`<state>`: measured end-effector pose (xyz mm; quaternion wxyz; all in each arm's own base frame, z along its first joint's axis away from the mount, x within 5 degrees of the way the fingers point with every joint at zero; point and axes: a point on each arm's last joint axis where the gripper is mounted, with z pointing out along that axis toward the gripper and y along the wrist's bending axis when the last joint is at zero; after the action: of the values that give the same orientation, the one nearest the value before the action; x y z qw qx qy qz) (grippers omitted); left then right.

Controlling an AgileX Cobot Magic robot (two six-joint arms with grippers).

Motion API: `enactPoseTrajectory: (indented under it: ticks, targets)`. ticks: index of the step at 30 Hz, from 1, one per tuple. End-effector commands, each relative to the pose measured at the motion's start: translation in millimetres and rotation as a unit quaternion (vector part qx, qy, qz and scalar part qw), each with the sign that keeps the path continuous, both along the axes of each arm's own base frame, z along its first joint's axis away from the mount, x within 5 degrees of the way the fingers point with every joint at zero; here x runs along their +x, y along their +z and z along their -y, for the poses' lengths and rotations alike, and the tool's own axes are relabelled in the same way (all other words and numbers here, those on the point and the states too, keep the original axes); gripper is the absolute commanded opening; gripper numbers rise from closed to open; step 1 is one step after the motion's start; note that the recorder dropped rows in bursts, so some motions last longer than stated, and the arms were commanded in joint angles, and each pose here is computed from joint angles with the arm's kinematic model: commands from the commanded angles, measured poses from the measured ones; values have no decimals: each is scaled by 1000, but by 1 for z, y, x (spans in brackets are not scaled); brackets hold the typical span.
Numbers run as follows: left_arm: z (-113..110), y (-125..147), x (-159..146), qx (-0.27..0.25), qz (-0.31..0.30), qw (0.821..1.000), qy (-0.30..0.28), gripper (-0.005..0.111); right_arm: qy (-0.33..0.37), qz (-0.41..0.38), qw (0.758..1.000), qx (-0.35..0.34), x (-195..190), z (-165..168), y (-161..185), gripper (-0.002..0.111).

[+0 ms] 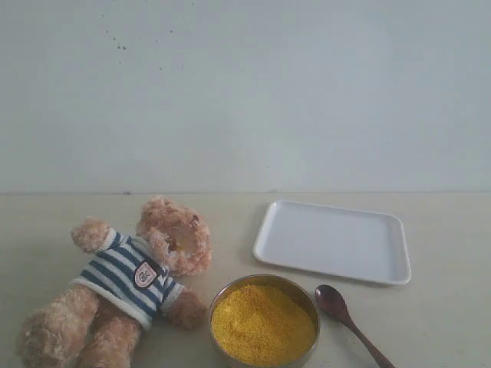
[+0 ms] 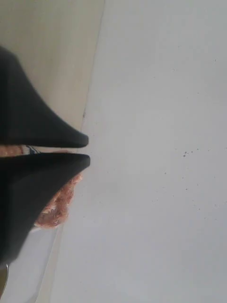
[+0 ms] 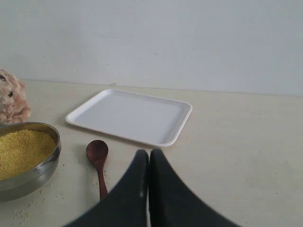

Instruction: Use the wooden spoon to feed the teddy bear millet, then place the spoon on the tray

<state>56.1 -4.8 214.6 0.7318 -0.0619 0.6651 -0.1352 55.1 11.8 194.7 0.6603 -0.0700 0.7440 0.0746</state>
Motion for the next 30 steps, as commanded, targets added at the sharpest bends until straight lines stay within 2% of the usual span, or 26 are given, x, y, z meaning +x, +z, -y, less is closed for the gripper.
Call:
enactPoseTrajectory:
  ticks: [1, 22, 23, 24, 26, 30]
  targets:
    - [0, 2, 0, 0, 6, 1000, 0, 4, -4, 6, 1000, -1, 0, 1, 1, 0]
    - [0, 2, 0, 0, 8, 1000, 1, 4, -4, 6, 1000, 0, 0, 0, 1, 0]
    - [0, 3, -1, -19, 10, 1000, 0, 4, -4, 6, 1000, 0, 0, 0, 1, 0]
    - [-1, 3, -1, -66, 9, 998, -4, 4, -4, 6, 1000, 0, 0, 0, 1, 0]
    - [-1, 3, -1, -184, -1, 983, -17, 4, -4, 6, 1000, 0, 0, 0, 1, 0]
    - [-2, 3, -1, -269, -8, 963, -25, 4, -4, 6, 1000, 0, 0, 0, 1, 0]
